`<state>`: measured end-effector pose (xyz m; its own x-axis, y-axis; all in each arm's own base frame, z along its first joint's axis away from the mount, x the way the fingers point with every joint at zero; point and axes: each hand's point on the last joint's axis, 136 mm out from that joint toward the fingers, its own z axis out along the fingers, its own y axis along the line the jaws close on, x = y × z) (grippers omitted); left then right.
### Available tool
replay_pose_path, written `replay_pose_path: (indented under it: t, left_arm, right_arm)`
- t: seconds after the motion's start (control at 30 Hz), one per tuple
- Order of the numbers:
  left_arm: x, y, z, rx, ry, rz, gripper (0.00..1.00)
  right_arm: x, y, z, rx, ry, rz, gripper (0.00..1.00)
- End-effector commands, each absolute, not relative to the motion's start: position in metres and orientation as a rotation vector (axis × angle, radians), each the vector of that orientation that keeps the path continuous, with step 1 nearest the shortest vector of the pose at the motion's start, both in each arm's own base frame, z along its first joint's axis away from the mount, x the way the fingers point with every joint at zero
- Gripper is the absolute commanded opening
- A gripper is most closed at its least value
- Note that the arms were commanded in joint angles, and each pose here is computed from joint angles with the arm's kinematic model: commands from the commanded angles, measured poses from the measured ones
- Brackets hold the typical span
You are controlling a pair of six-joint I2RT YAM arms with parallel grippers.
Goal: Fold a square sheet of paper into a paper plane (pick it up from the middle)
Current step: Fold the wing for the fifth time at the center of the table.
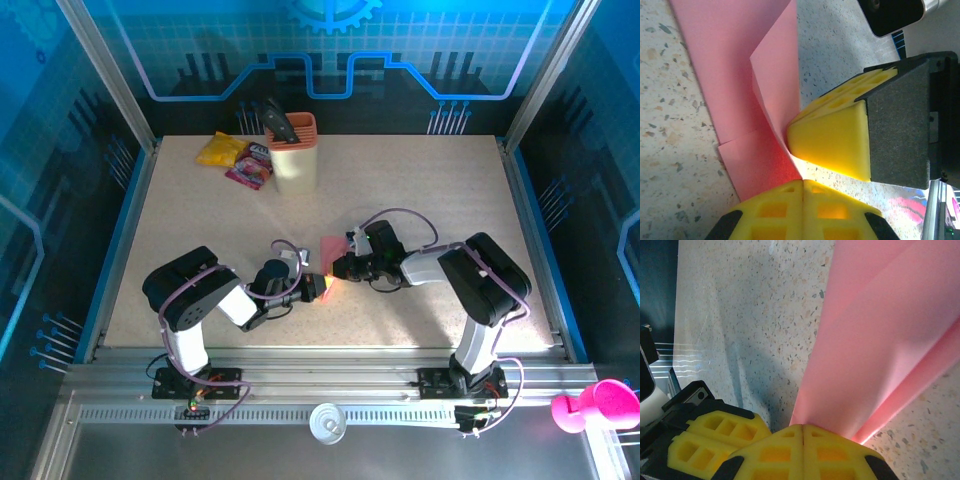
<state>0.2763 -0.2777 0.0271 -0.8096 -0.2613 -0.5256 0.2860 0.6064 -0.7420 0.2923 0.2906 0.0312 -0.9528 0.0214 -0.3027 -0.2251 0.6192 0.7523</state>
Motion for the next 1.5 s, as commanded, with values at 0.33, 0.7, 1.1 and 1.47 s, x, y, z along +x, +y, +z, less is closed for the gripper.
replay_pose_path:
  t: [0.33, 0.7, 1.1, 1.47]
  left_arm:
    - [0.246, -0.243, -0.049, -0.048, 2.541, -0.950, 0.00]
    - [0.247, -0.243, -0.047, -0.048, 2.538, -0.950, 0.00]
    - [0.252, -0.244, -0.023, -0.055, 2.462, -0.986, 0.12]
    - [0.263, -0.253, 0.048, 0.065, 2.365, -0.999, 0.34]
  right_arm:
    - [0.303, 0.297, 0.033, -0.168, 2.557, 1.264, 0.00]
    - [0.296, 0.286, 0.004, -0.114, 2.664, 1.193, 0.00]
    - [0.284, 0.271, -0.026, -0.043, 2.820, 1.069, 0.00]
    - [0.275, 0.263, -0.037, -0.014, 2.889, 1.014, 0.00]
